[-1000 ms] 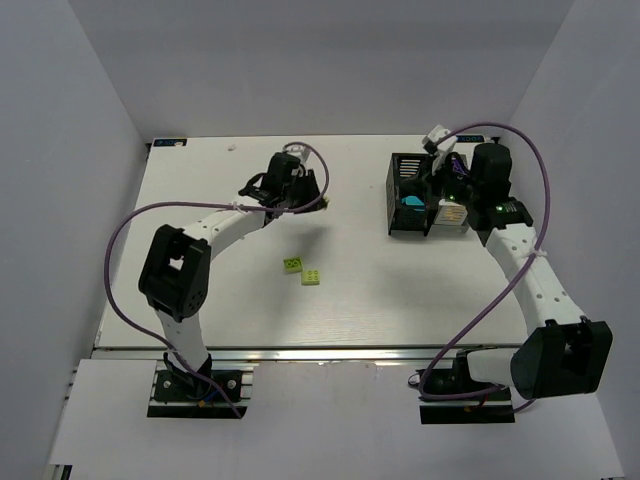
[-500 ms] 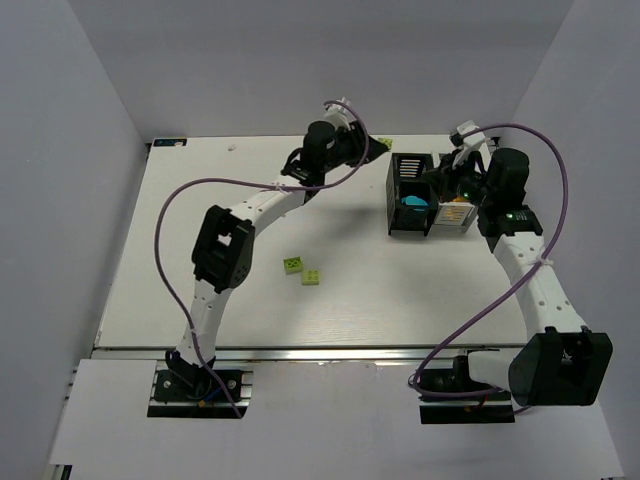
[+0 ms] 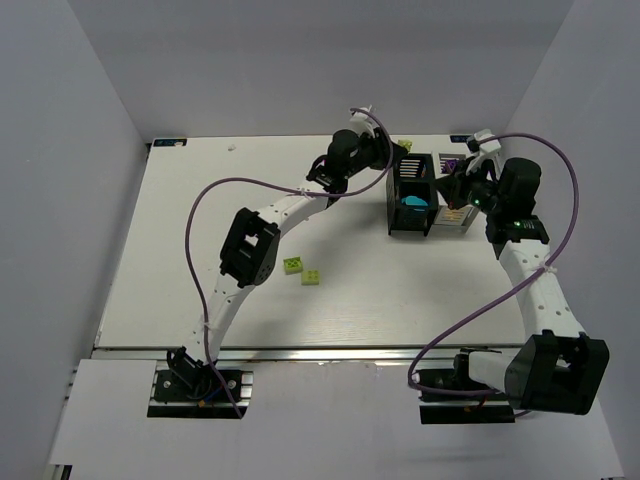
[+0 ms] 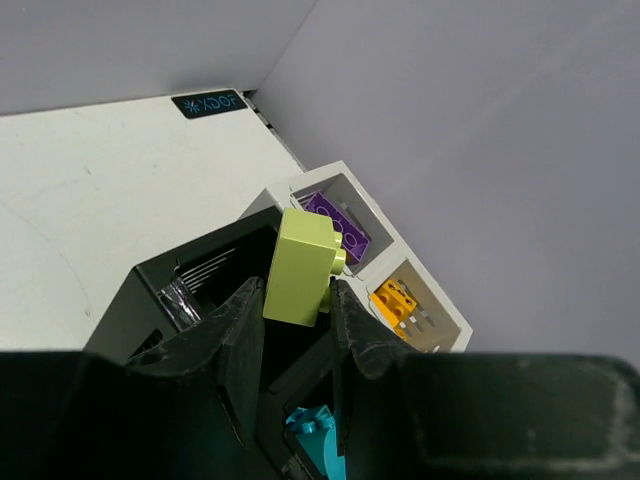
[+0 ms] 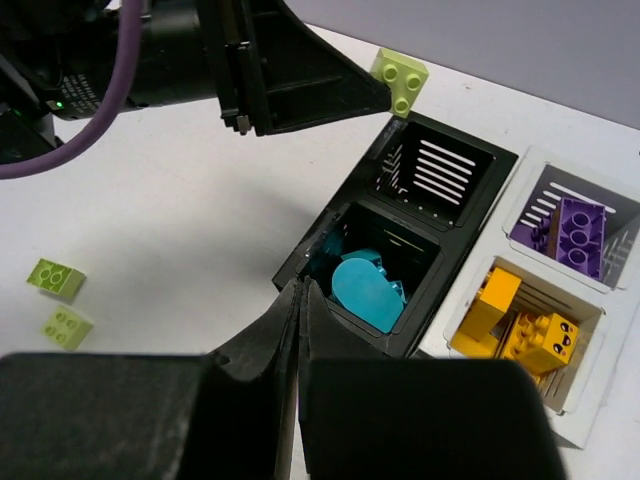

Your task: Sort the legos into containers by color

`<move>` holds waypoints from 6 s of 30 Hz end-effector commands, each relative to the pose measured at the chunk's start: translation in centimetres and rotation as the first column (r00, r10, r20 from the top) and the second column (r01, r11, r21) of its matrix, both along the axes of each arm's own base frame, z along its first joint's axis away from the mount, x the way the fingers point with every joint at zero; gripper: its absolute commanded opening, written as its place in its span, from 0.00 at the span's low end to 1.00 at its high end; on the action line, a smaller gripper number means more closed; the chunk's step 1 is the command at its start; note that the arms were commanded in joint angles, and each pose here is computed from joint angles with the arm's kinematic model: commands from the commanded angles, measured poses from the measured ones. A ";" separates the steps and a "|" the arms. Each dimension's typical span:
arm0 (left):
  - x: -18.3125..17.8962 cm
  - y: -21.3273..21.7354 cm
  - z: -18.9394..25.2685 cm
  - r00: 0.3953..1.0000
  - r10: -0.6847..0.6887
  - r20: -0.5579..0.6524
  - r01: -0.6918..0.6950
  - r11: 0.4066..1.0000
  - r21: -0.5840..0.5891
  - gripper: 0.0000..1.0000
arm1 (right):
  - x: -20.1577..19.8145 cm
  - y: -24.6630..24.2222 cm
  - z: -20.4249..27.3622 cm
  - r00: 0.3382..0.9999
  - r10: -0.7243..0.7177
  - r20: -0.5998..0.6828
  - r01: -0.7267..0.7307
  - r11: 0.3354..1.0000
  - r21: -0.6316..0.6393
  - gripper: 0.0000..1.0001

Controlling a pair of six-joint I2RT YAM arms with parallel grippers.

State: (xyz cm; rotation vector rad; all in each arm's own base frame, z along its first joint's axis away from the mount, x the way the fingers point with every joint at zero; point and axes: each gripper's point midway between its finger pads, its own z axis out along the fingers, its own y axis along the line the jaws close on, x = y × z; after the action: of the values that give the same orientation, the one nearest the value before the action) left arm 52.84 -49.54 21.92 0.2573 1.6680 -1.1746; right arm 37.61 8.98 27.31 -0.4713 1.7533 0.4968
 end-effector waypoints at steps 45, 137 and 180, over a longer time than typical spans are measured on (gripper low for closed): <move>-8.4 16.0 11.5 0.947 0.309 0.089 -0.319 0.938 0.136 0.59 | -11.5 9.4 -5.7 0.564 0.822 0.073 -0.756 0.550 -0.354 0.89; -25.6 37.4 -7.5 0.607 0.661 -0.442 -0.559 0.750 0.354 0.85 | 10.3 7.1 0.0 0.974 0.228 0.015 -0.214 0.932 -0.291 0.00; -26.0 37.4 -8.2 0.588 0.660 -0.467 -0.554 0.750 0.363 0.86 | 2.2 12.0 -2.6 0.698 0.711 0.085 -0.658 0.683 -0.316 0.89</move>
State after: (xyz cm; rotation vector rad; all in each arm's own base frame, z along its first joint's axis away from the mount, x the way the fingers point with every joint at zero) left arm 26.79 -12.34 13.20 -0.6050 2.1628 -0.5634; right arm 46.09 15.48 22.65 -1.1166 1.6633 0.5342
